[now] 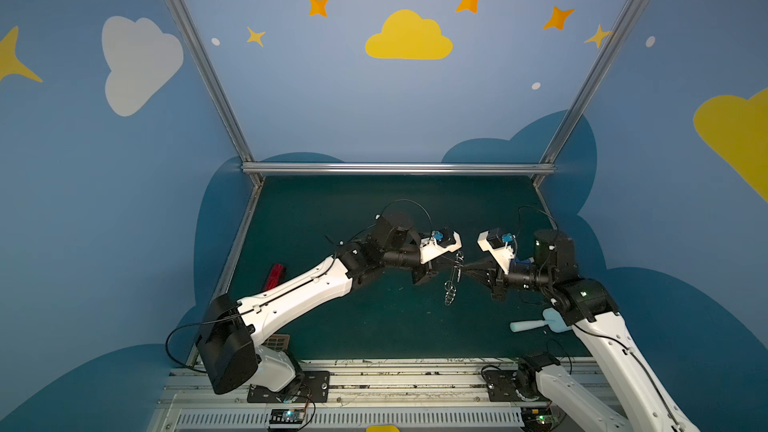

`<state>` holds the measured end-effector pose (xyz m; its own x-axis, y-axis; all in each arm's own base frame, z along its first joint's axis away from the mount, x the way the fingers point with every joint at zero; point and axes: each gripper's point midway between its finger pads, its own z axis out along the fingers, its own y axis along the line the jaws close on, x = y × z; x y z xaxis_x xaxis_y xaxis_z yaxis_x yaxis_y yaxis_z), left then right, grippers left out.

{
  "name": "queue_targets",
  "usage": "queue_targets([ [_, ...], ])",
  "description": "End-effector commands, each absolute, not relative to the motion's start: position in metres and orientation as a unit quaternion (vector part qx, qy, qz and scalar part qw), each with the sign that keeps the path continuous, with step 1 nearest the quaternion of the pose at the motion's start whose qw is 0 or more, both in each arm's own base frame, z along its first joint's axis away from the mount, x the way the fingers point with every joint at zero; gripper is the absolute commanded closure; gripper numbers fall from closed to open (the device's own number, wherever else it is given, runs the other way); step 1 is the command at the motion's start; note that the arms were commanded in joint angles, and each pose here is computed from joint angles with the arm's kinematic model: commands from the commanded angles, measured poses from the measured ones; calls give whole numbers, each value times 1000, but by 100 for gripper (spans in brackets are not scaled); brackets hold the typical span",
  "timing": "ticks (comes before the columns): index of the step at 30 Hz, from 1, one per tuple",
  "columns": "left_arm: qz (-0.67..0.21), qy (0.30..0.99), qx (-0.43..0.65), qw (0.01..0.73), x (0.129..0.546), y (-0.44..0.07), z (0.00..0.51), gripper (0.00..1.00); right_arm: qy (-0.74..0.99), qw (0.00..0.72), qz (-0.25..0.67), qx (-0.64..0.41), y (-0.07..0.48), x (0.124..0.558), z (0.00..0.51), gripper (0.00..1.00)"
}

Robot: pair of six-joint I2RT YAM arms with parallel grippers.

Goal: Put the keys on the keyring

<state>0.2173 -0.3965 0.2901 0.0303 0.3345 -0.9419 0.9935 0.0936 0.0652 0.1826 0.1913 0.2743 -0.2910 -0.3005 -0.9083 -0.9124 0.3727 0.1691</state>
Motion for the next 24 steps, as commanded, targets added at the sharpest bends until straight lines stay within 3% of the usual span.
queue_targets([
  [1, -366, 584, 547, 476, 226, -396, 309, 96, 720, 417, 342, -436, 185, 176, 275, 100],
  [8, -374, 578, 546, 478, 225, -398, 313, 96, 714, 390, 379, -441, 192, 170, 268, 100],
  [13, -377, 575, 548, 477, 222, -397, 314, 96, 726, 390, 376, -423, 190, 176, 265, 81],
  [24, -377, 567, 552, 482, 218, -394, 318, 96, 723, 409, 434, -349, 183, 184, 287, 77],
])
